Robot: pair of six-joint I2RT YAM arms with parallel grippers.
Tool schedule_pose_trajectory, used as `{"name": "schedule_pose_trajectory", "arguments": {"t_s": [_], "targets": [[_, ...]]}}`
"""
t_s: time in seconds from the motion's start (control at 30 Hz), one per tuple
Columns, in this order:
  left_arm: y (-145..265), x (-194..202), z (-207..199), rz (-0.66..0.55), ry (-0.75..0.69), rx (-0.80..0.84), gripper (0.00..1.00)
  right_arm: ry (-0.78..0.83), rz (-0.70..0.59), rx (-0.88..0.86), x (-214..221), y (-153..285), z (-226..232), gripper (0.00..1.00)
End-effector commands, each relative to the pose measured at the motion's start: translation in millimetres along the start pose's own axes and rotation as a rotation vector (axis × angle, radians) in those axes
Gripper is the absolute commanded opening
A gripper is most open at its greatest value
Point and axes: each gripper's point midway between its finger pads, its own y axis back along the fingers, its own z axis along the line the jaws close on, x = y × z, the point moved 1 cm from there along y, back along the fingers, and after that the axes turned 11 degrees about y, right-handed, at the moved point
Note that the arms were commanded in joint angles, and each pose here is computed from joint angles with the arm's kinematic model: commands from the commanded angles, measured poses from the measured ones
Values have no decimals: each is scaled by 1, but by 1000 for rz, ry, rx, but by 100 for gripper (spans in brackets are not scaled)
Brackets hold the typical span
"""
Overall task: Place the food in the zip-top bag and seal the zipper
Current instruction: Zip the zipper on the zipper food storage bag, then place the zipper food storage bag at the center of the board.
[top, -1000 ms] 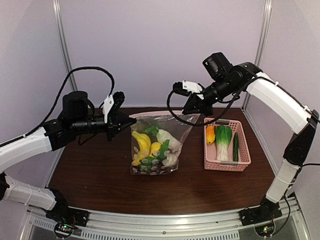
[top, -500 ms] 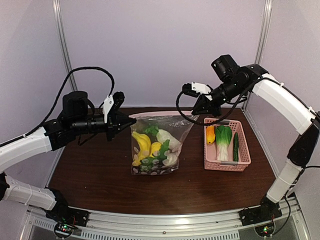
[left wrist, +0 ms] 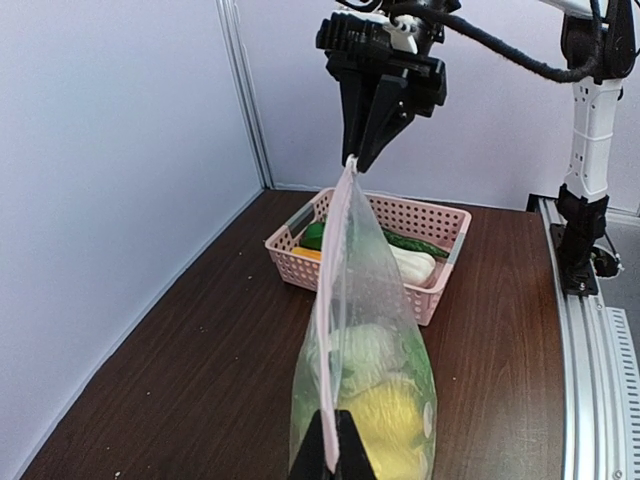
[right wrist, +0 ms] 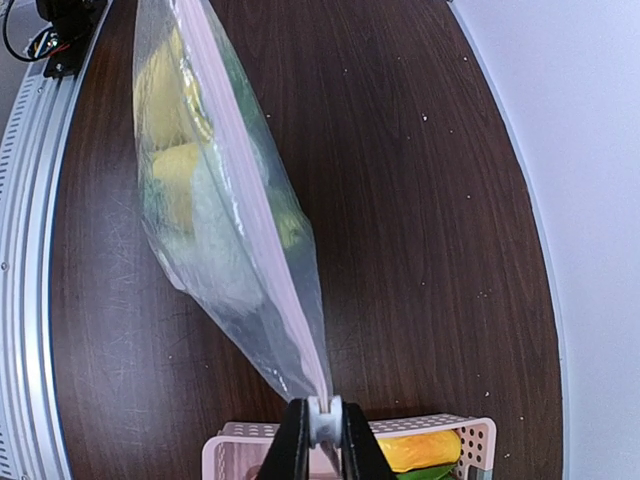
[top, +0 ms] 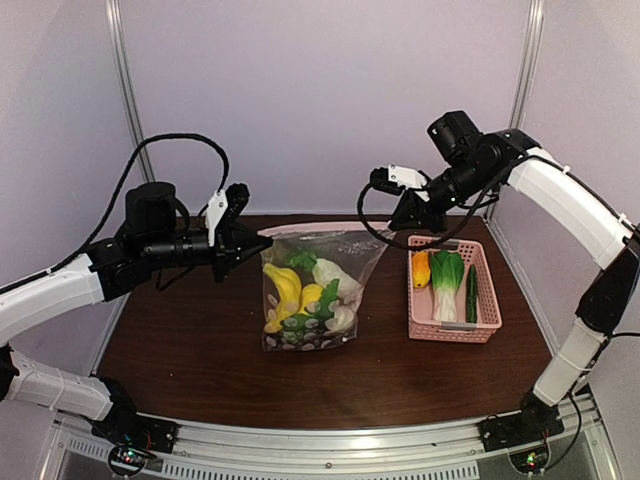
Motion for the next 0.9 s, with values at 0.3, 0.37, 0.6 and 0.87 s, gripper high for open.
{"name": "schedule_pose_trajectory", "arguments": {"t_s": [0.3,0.37,0.6,0.87], "targets": [[-27,-36,24,-112,119,-2,0,-65,-54,80,-12,39,-22,56],[-36,-49,42,-120,96,-80,0,-84,-56,129,-7,47,-30,60],[-81,-110,86,-188,-29,-162,0,-208,-154,288,10,83,-51,64],[-89,-126,65,-235,-33,-6,0,-198,-213,407,13,112,-25,70]]}}
